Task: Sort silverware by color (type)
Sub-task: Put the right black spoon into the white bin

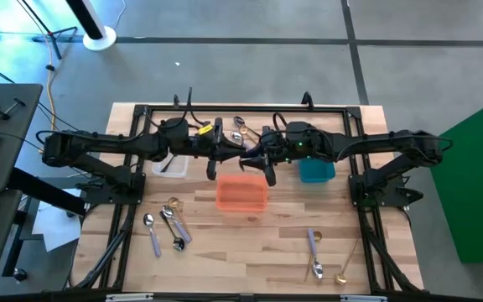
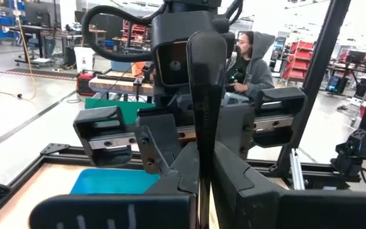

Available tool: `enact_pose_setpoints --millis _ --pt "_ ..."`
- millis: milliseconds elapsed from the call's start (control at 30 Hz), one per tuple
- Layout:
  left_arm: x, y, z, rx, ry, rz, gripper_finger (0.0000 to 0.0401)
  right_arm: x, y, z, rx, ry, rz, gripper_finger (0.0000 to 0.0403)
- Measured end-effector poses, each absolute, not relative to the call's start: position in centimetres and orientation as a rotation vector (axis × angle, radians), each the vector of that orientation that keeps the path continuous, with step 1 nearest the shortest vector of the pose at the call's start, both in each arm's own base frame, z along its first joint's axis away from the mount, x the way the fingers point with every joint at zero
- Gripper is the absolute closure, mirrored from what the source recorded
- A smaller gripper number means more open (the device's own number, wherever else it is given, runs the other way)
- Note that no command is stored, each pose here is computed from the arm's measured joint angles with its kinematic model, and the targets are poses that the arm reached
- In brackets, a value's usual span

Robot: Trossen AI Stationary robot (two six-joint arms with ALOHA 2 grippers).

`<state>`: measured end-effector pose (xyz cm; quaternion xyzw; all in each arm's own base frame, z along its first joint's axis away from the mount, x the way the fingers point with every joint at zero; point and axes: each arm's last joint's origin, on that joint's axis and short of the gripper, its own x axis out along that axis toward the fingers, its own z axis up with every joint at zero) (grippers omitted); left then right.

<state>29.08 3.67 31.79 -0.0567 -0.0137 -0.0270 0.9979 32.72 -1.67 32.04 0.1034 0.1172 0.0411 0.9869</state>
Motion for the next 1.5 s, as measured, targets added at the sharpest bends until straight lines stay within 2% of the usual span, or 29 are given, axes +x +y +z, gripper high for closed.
enact_pose_setpoints --millis 133,300,700,1067,1500 --pt "29.0 4.1 31.8 -0.114 -0.031 -0.039 0.0397 32.7 -1.7 32.0 0.199 0.236 0.063 0.0277" --pt "28.5 4.4 32.4 -0.110 -0.048 -0.021 0.0397 32.6 -1.9 32.0 0.174 0.250 0.034 0.0258" --pt "24.8 4.3 34.7 -0.082 -0.050 -0.011 0.0397 30.4 -4.0 33.5 0.153 0.242 -0.042 0.0256" --pt "20.7 3.2 33.4 -0.131 -0.083 -0.026 0.0397 29.8 -3.8 34.4 0.096 0.216 -0.035 0.0256" --pt "20.2 3.1 33.4 -0.134 -0.102 -0.027 0.0397 29.8 -3.8 34.7 0.092 0.187 -0.036 0.0256"
